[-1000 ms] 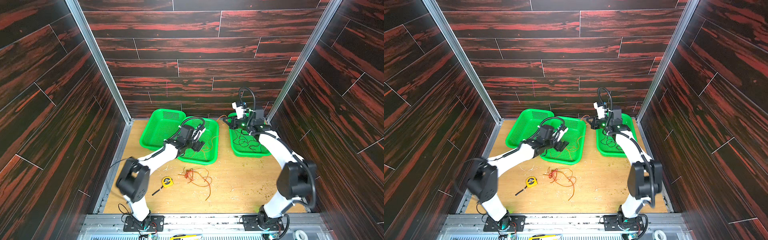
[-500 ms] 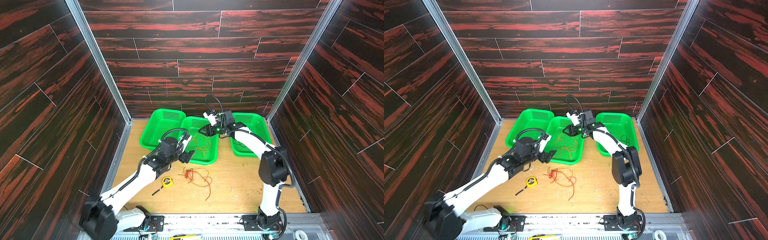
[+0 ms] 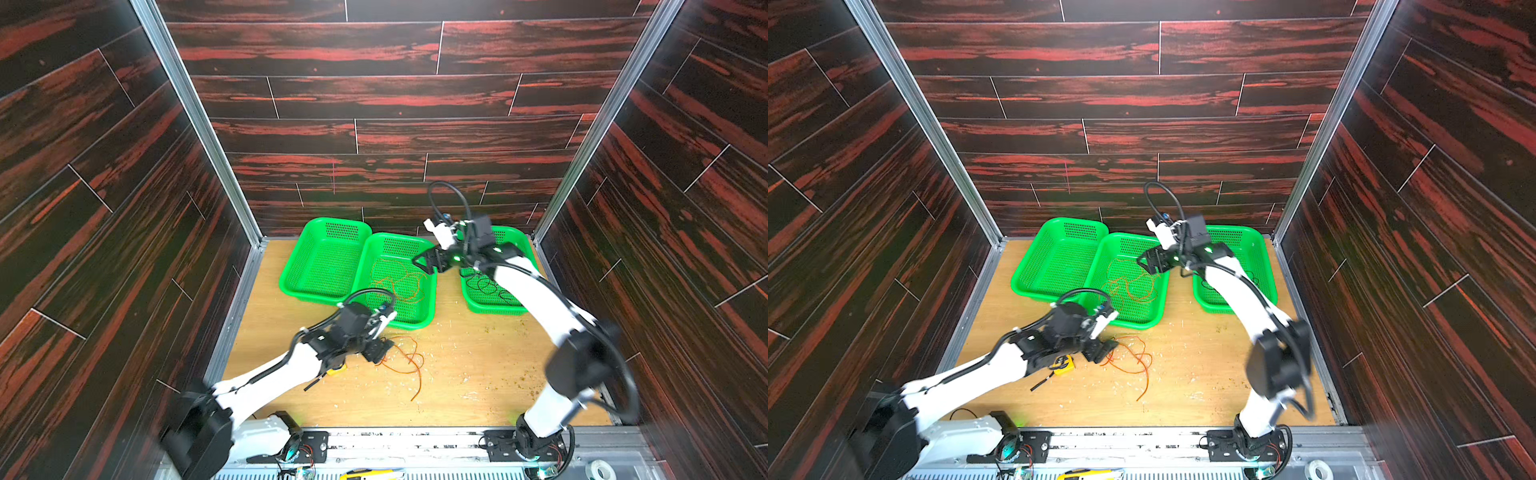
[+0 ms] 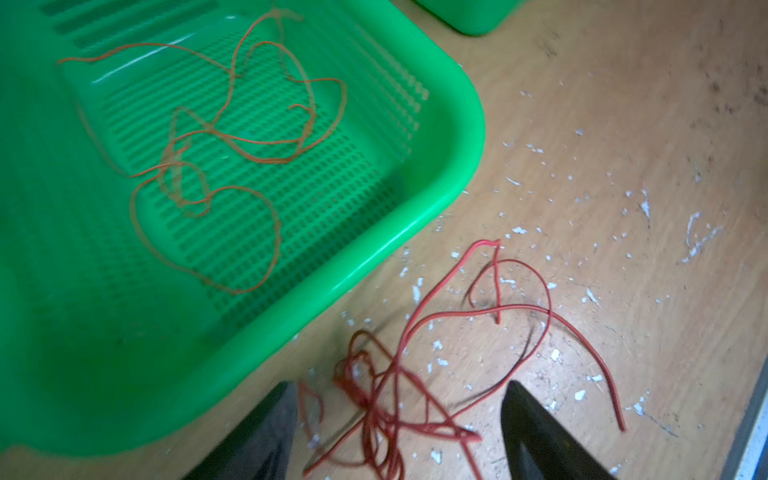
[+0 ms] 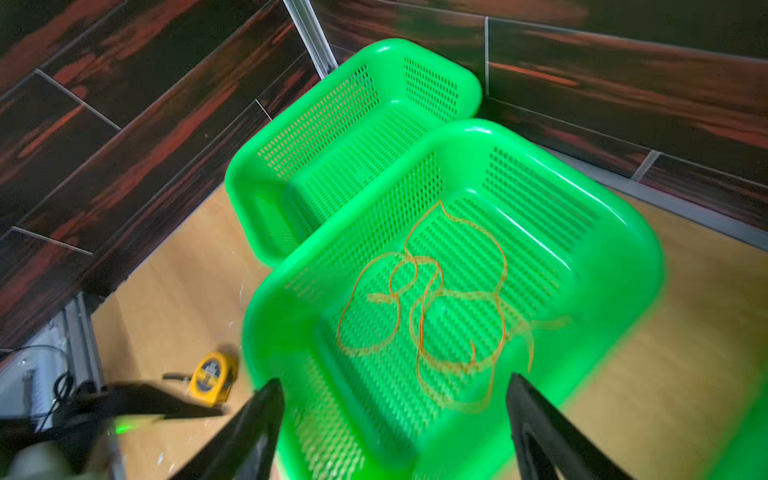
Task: Untangle and sort cables by color
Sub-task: Place the cable into the container, then untie the cable.
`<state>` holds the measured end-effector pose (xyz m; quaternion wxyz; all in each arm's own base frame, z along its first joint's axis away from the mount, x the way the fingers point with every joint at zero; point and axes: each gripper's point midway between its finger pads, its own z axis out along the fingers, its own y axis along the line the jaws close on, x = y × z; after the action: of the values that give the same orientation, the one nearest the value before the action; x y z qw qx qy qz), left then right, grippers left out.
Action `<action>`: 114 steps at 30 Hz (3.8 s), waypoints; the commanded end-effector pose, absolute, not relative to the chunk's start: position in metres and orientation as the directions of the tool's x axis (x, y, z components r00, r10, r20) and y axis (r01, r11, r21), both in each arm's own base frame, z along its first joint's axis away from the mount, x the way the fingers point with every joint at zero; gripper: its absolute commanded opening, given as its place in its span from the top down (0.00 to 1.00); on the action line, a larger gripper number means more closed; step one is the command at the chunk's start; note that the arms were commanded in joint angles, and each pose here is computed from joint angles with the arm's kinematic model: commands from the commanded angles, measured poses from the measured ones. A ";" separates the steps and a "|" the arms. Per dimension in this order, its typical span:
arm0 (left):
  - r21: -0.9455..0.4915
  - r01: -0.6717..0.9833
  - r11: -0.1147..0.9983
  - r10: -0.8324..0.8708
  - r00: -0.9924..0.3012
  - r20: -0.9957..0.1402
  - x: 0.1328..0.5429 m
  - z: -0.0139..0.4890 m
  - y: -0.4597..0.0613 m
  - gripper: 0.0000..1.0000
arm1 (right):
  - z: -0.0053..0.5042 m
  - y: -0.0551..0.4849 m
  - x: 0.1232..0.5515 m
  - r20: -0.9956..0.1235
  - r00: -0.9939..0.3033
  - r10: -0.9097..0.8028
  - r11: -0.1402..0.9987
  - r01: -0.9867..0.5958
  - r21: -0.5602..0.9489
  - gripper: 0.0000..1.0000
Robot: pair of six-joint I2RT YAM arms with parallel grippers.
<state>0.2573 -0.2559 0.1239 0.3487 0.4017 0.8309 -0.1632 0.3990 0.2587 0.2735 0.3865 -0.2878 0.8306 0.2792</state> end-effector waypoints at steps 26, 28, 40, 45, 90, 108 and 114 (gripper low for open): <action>0.079 0.858 0.507 0.687 -0.348 -0.638 0.261 0.106 -0.297 1.00 | 0.186 0.182 0.262 -0.604 -0.791 -0.097 0.781 -0.436 0.446 0.28; 0.091 0.850 0.519 0.658 -0.329 -0.678 0.257 0.120 -0.291 1.00 | 0.190 0.184 0.263 -0.602 -0.793 -0.094 0.763 -0.446 0.468 0.30; 0.221 0.756 0.616 0.510 -0.169 -0.843 0.260 0.202 -0.263 1.00 | 0.203 0.204 0.257 -0.554 -0.826 -0.105 0.588 -0.501 0.635 0.32; 0.239 0.710 0.662 0.453 -0.125 -0.883 0.266 0.227 -0.258 1.00 | 0.219 0.204 0.257 -0.632 -0.768 -0.102 0.564 -0.568 0.599 0.31; 0.025 0.764 0.644 0.106 -0.056 -0.993 0.264 0.317 -0.293 1.00 | 0.214 0.304 0.218 -0.935 -0.017 -0.354 0.334 -0.936 -0.109 0.49; 0.043 0.659 0.751 0.130 -0.084 -0.988 0.271 0.311 -0.261 1.00 | 0.231 0.283 0.214 -0.950 0.027 -0.312 0.437 -0.884 -0.168 1.00; 0.027 0.588 0.809 0.109 -0.103 -0.989 0.276 0.308 -0.235 1.00 | 0.237 0.223 0.224 -0.957 -0.062 -0.283 0.593 -0.796 -0.124 1.00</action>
<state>0.2712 -0.2543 0.3086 0.6164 0.2726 0.7073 -0.2132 0.2184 0.2494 0.2450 0.5688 -0.4267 0.6578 0.2483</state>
